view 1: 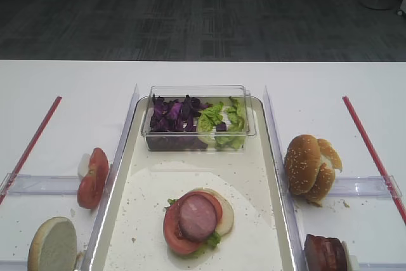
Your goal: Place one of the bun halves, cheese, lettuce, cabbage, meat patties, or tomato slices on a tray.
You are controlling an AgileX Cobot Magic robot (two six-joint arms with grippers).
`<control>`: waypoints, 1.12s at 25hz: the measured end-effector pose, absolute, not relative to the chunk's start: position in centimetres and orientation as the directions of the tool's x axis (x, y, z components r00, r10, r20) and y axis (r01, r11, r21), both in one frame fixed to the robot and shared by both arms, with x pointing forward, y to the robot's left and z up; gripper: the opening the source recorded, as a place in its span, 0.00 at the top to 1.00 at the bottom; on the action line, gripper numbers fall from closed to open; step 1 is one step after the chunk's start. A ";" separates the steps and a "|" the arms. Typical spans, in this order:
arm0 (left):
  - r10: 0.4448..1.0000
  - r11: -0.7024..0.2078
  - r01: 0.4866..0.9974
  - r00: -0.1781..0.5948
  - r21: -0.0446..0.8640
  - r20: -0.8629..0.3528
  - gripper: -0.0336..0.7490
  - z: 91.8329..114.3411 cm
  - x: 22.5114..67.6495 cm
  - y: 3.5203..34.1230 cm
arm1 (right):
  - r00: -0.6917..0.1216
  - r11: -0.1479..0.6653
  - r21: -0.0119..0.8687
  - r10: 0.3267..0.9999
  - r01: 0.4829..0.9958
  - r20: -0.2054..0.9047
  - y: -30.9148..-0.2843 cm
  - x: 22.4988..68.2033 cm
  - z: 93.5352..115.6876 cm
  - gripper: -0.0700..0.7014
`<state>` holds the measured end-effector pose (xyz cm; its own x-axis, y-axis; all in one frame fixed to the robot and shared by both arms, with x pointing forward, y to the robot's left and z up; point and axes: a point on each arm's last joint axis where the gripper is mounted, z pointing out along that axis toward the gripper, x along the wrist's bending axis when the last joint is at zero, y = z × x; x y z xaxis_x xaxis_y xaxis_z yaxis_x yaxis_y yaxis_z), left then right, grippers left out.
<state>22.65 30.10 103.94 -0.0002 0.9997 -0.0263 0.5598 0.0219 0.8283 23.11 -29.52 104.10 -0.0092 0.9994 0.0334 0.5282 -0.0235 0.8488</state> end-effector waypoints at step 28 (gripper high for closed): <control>1.000 0.022 0.560 0.000 0.828 -0.026 0.33 103.9 22.7 30.1 | -0.009 -0.024 0.849 0.999 0.528 0.033 -29.5 23.1 104.1 0.32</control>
